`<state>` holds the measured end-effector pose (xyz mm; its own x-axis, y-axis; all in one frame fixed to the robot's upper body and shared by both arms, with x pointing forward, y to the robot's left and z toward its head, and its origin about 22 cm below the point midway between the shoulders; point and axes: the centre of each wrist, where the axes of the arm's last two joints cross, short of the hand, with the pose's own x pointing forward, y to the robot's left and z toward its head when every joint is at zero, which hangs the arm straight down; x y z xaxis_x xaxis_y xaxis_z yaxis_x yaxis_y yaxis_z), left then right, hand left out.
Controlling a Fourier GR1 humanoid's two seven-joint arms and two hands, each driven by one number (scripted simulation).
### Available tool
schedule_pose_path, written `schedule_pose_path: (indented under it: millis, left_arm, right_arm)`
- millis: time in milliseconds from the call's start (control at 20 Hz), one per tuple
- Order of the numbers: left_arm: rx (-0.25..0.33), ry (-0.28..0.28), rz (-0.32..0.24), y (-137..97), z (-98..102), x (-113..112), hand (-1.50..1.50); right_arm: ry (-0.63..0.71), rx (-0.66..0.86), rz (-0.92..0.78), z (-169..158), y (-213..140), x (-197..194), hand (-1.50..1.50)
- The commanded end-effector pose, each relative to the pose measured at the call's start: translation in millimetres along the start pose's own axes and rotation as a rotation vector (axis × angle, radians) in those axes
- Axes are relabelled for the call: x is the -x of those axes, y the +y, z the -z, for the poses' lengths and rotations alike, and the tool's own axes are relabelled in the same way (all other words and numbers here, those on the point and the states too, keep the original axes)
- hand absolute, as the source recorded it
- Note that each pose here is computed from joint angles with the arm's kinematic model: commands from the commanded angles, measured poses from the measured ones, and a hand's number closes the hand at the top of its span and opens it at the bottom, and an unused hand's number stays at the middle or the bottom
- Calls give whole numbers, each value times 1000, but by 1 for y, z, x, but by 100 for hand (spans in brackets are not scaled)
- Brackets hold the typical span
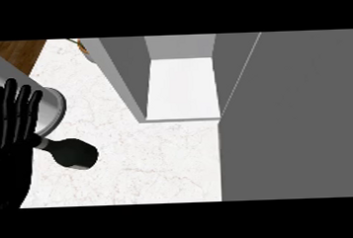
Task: Pick up the wine, place it into the cabinet and close the cabinet
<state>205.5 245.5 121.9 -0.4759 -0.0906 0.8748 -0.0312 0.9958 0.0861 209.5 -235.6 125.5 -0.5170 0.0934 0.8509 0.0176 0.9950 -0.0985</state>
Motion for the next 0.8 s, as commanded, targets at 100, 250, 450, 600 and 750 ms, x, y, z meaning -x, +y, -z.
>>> schedule_pose_path:
  millis: [100,250,450,600,750]
  left_arm:
    - [246,-55,-142,41,8,1,-150]
    - [464,-66,-246,60,2,8,-150]
    - [456,117,-435,90,-24,25,-150]
    - [490,113,-460,122,-13,14,-150]
    - [499,139,-487,137,-11,-11,-150]
  right_arm:
    - [10,-17,9,-16,-5,-3,-150]
    - [37,-34,38,-17,-2,-7,-150]
    - [86,-240,132,-27,11,-34,-150]
    - [73,-257,143,-18,12,-53,-150]
    - [84,-264,140,-29,2,-81,-150]
